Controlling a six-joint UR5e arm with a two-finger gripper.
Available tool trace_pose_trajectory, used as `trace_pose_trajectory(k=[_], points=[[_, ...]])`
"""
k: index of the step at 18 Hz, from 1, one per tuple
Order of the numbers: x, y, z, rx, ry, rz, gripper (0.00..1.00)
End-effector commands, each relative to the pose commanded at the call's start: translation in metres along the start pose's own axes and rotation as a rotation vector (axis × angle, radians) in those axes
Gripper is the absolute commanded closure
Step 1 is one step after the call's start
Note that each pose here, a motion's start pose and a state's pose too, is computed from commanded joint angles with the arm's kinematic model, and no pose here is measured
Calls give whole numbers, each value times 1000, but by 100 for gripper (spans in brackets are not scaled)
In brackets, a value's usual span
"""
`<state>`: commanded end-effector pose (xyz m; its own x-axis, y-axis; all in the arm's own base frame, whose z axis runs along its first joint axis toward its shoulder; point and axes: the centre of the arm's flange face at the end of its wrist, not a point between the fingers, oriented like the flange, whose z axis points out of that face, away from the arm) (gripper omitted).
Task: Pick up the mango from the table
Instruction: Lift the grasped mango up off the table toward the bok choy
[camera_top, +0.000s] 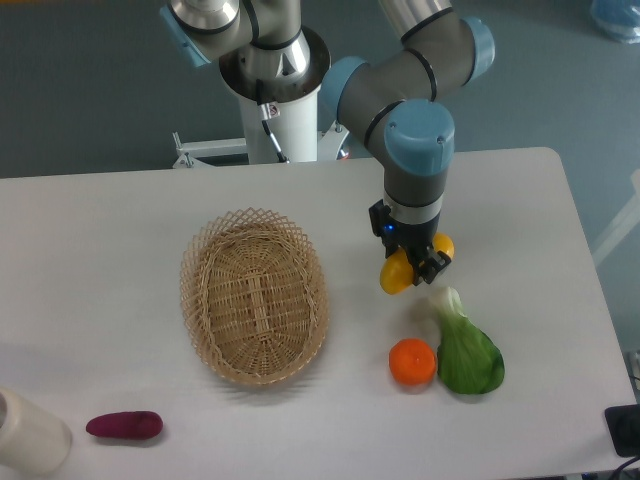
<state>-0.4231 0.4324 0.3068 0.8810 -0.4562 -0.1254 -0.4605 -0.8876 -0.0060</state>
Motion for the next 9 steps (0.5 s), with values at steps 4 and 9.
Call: trace_pose_trajectory(k=[4, 9], points=[[-17, -1, -4, 5, -20, -9, 40], [-20, 0, -3, 5, -21, -14, 40]])
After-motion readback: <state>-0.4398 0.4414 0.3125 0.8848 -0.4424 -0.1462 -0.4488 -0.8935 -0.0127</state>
